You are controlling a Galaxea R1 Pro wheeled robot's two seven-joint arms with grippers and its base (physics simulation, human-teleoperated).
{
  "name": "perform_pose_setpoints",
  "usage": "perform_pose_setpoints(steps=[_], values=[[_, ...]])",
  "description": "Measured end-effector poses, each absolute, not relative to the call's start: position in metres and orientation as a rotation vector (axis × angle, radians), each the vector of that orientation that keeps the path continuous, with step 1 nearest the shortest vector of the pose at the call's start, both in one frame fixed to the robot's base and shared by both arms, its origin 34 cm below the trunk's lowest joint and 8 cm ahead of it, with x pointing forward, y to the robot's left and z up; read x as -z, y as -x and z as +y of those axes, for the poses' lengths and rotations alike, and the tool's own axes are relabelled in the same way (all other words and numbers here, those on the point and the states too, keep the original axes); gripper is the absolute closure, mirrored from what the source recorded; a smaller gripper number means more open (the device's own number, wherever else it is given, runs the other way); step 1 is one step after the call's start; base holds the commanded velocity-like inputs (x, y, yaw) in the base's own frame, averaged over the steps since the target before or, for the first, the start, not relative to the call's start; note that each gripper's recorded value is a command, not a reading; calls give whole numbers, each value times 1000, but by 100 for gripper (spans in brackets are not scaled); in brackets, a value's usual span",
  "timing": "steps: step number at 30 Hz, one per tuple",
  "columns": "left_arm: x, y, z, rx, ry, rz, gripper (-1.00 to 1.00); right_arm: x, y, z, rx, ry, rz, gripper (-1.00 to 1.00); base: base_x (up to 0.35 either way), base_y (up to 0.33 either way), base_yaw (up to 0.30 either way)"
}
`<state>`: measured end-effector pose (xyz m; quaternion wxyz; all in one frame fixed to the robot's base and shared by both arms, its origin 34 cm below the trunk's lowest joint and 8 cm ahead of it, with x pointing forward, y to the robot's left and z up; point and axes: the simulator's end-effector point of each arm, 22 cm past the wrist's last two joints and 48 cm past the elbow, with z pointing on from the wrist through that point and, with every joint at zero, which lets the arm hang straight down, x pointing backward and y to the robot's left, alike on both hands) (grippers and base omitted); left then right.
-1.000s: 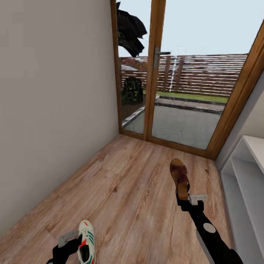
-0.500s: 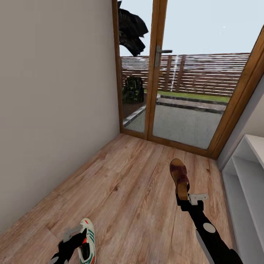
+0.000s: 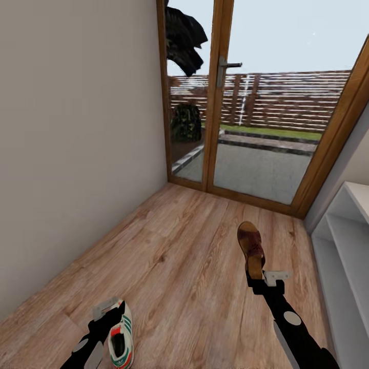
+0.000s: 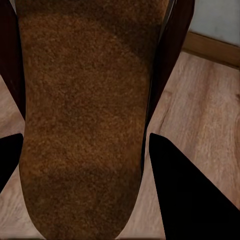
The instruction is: Pick up the two gym shoes and the two sandals from the corridor floor and place them onto the hallstand (shoe rack) in the corridor, making sure they are on the rack and not on the floor. Arrange them so the two gym shoes are next to each other and the two sandals are next to each other.
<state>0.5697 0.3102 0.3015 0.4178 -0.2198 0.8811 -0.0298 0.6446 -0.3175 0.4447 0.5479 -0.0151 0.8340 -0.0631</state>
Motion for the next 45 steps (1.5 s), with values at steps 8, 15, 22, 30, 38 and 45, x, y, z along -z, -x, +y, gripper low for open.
perform_pose_setpoints(steps=[8,15,22,30,38,45], values=[[-276,-559,308,75,557,2226,-100,-424,-640,-318,151,36,1980,100,0,0,0],[-253,-548,309,67,562,2241,-100,-420,-643,-318,153,35,1993,100,0,0,7],[-225,-528,302,66,564,2301,-100,-466,-659,-311,153,36,2024,100,0,0,58],[-195,-503,297,59,575,2376,-100,-457,-661,-306,145,40,2043,100,0,0,82],[-183,-495,298,43,578,2387,-100,-435,-658,-305,142,43,2081,100,0,0,83],[-192,-510,301,32,564,2330,-100,-432,-658,-304,139,42,2086,100,0,0,21]])
